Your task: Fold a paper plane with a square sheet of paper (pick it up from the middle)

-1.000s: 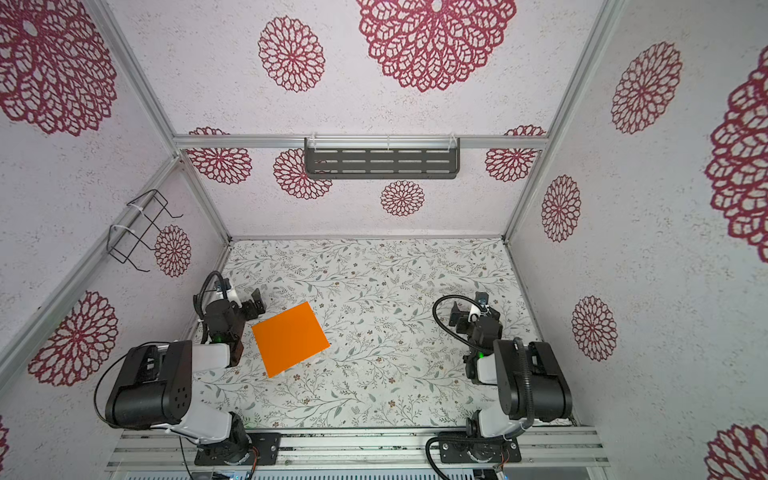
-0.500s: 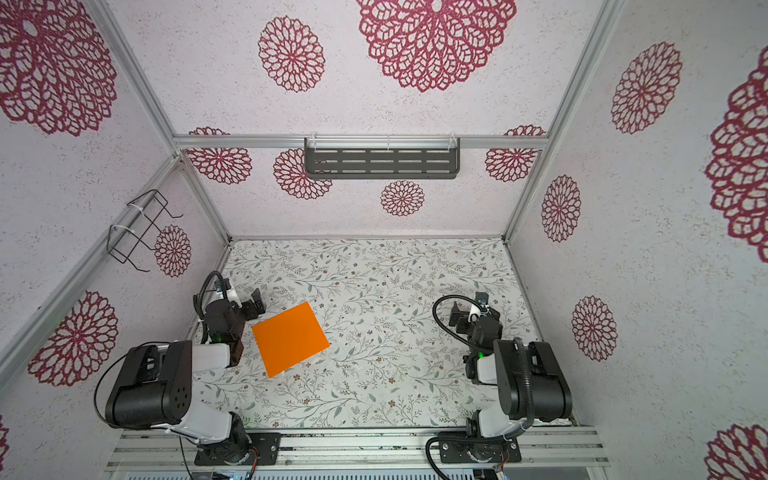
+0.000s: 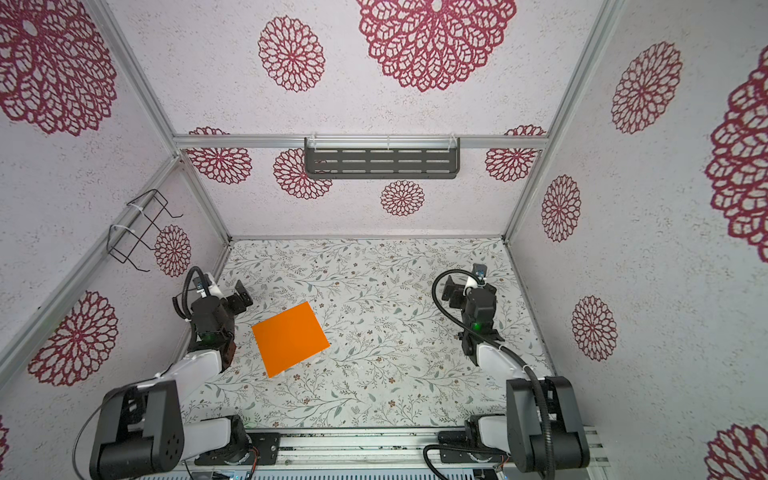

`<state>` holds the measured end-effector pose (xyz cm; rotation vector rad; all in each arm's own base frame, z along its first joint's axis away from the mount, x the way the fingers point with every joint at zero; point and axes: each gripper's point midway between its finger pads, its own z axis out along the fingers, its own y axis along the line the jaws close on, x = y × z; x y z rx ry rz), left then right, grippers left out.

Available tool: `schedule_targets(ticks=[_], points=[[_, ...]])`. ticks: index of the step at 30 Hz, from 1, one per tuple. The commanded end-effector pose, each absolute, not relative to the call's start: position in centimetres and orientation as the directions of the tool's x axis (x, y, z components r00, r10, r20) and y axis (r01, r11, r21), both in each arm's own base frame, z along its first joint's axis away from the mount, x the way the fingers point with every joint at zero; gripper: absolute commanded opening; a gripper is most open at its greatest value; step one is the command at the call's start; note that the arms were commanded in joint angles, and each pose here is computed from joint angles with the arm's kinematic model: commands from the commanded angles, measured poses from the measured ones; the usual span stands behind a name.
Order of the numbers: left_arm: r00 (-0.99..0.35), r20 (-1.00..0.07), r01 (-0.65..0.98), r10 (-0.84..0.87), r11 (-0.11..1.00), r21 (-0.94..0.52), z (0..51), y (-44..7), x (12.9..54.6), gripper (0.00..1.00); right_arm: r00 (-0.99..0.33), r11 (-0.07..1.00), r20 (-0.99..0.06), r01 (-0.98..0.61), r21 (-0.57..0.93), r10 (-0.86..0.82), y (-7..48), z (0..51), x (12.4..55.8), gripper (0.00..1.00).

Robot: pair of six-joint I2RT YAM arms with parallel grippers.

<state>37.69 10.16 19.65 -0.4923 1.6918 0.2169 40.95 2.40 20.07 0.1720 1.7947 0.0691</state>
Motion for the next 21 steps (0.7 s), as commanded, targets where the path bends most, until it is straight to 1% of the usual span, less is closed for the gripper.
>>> schedule_targets(ticks=[1, 3, 5, 7, 12, 17, 21], points=[[-0.14, -0.937, -0.515, -0.32, 0.832, -0.207, 20.4, 10.7, 36.3, 0.97, -0.422, 0.965, -0.869, 0.076, 0.251, 0.259, 6.1, 17.2, 40.9, 0.99], [-0.138, -0.92, -0.531, -0.368, 0.811, -0.245, 21.4, 10.7, 36.0, 0.97, -0.496, 0.953, -0.834, -0.043, 0.299, 0.239, 10.8, 16.9, 41.6, 0.99], [-0.131, -0.902, -0.554, -0.411, 0.785, -0.277, 22.1, 10.8, 35.7, 0.97, -0.56, 0.934, -0.811, -0.171, 0.314, 0.17, 16.1, 16.4, 41.9, 0.99], [-0.125, -0.896, -0.545, -0.426, 0.784, -0.297, 22.8, 10.6, 35.7, 0.97, -0.608, 0.91, -0.789, -0.271, 0.313, 0.091, 21.3, 15.4, 41.5, 0.99], [-0.145, -0.894, -0.513, -0.423, 0.805, -0.297, 23.1, 10.0, 35.8, 0.97, -0.639, 0.83, -0.765, -0.467, 0.304, -0.079, 32.8, 13.6, 39.3, 0.95], [-0.168, -0.892, -0.509, -0.419, 0.812, -0.286, 22.7, 9.9, 36.0, 0.97, -0.651, 0.694, -0.725, -0.629, 0.35, -0.224, 43.0, 11.7, 35.8, 0.8], [-0.168, -0.891, -0.515, -0.422, 0.808, -0.285, 22.6, 10.0, 36.1, 0.97, -0.64, 0.614, -0.703, -0.699, 0.366, -0.309, 48.2, 10.3, 33.6, 0.68]])
